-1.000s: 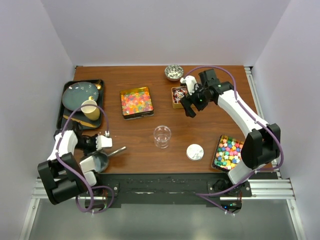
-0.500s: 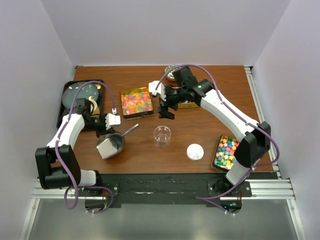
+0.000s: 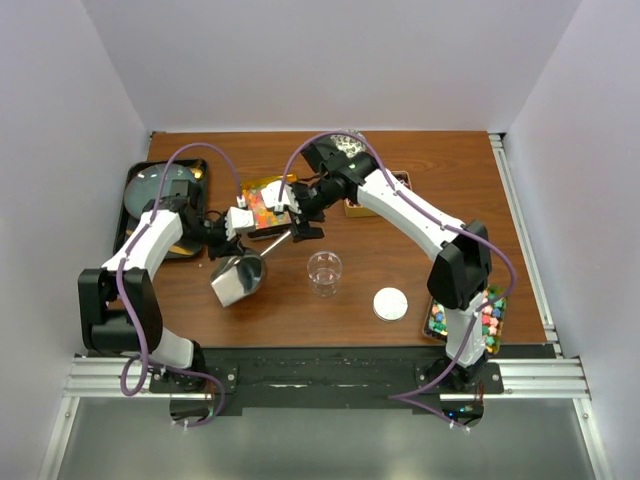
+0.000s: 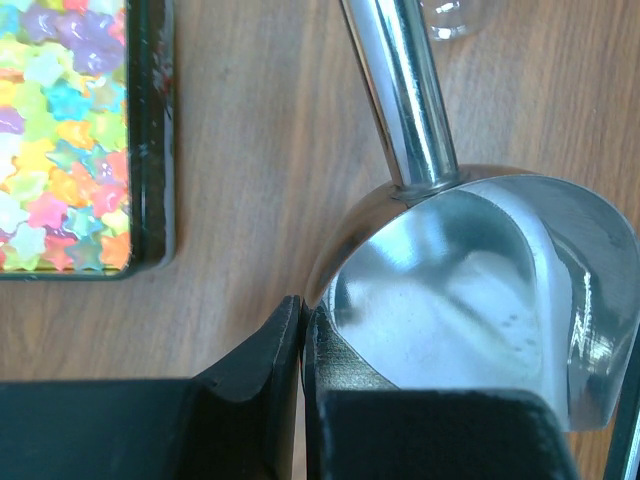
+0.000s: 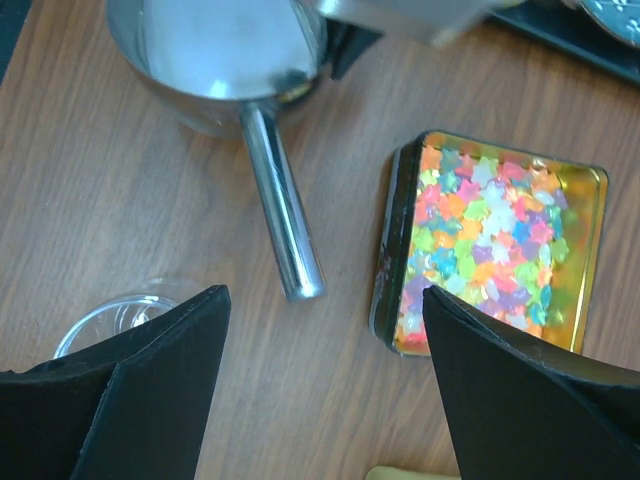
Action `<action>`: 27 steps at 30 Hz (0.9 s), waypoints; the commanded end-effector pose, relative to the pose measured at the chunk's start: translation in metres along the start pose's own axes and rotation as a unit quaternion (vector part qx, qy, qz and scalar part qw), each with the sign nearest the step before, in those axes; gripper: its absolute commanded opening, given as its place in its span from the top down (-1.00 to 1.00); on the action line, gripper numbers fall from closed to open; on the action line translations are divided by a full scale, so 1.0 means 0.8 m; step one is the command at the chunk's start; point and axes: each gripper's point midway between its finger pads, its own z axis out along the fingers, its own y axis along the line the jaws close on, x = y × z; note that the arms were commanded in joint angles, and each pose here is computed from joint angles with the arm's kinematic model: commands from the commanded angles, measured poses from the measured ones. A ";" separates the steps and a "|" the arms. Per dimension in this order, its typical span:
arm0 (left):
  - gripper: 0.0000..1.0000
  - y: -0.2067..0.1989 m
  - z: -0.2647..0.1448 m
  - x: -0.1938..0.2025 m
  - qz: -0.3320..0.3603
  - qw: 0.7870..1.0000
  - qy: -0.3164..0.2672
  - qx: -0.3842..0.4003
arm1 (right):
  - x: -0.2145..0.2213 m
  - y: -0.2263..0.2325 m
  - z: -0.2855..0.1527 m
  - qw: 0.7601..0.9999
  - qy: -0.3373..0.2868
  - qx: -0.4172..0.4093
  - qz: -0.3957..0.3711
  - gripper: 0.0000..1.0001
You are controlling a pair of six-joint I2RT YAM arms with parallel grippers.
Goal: Pack the candies
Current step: Pick up the spatula from the center of the board.
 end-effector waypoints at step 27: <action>1.00 0.031 0.017 -0.100 -0.020 0.996 -0.090 0.001 | -0.005 0.025 0.037 0.998 -0.016 -0.063 -0.014 -0.07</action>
